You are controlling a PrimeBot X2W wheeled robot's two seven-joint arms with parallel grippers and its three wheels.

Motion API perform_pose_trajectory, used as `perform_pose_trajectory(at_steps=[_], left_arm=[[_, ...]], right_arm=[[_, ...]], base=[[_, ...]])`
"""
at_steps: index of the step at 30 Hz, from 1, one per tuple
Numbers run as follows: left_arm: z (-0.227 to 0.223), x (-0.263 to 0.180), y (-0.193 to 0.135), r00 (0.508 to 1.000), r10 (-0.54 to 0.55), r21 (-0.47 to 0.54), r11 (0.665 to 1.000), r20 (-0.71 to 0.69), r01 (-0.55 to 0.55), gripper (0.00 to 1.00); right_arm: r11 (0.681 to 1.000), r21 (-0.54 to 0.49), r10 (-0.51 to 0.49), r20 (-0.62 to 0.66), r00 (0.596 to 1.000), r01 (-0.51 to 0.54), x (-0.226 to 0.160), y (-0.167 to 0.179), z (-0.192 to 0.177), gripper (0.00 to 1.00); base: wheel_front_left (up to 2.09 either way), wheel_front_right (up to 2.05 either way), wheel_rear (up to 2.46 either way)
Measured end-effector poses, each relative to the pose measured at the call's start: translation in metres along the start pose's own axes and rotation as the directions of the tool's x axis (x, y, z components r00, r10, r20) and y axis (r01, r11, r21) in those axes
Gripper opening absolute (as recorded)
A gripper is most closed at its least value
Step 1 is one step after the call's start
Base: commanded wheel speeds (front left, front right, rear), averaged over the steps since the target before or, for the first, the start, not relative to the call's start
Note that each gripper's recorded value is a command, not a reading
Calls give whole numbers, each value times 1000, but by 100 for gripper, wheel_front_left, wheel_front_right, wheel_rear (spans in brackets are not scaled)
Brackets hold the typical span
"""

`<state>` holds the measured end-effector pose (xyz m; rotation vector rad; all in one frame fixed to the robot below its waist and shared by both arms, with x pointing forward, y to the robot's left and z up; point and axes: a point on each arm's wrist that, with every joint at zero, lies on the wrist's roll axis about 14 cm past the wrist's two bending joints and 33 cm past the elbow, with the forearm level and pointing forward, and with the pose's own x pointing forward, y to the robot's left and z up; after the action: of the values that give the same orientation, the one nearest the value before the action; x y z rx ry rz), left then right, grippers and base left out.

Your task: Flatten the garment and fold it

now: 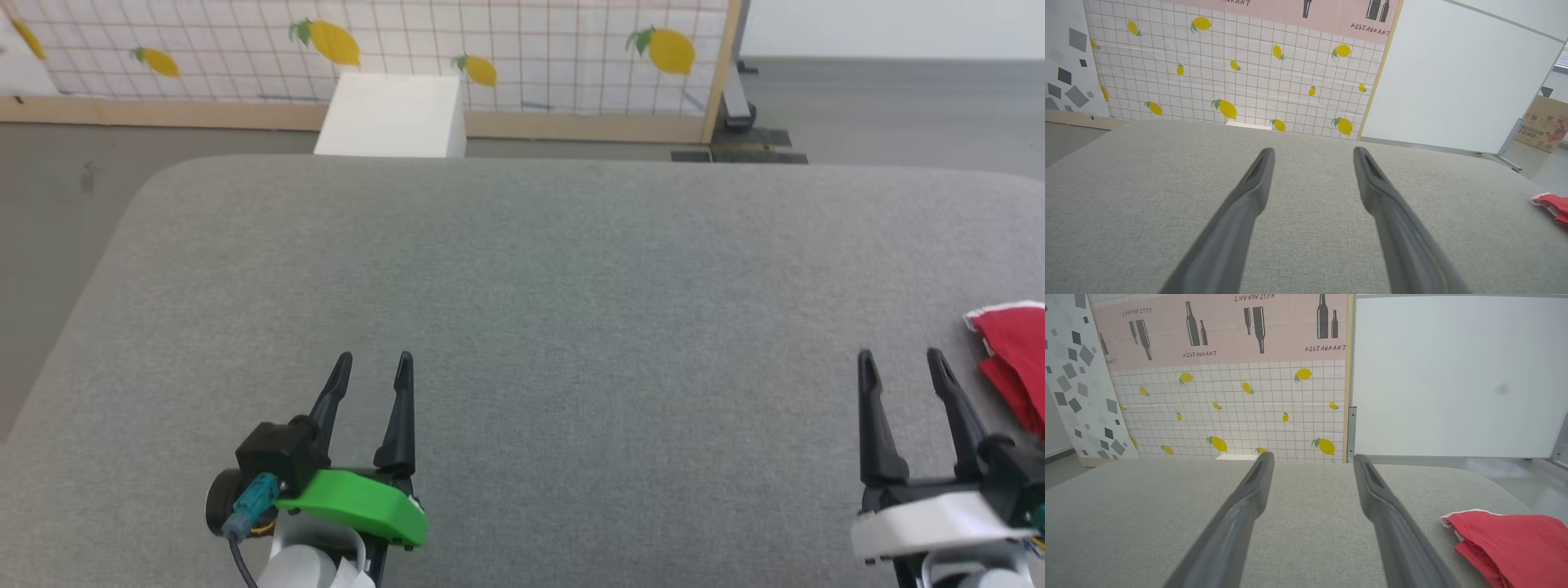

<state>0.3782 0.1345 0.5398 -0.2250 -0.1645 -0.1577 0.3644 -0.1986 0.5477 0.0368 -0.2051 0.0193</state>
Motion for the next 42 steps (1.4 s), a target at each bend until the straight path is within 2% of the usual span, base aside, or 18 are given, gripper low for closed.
perform_pose_trajectory(at_steps=[23, 24, 42], left_arm=[[-4, -10, 3, 1000, 28, -7, 1000, -14, -28, 100], [-4, -10, 4, 1000, 28, -6, 1000, -14, -28, 0], [-4, -9, 4, 999, 28, -5, 1000, -16, -28, 0]], right_arm=[[999, 47, 13, -24, 1000, -12, -13, 7, -8, 100], [999, 47, 14, -24, 1000, -13, -13, 7, -8, 0], [999, 46, 14, -27, 1000, -12, -13, 7, -9, 0]], base=[[0, 0, 0], [0, 0, 0], [0, 0, 0]])
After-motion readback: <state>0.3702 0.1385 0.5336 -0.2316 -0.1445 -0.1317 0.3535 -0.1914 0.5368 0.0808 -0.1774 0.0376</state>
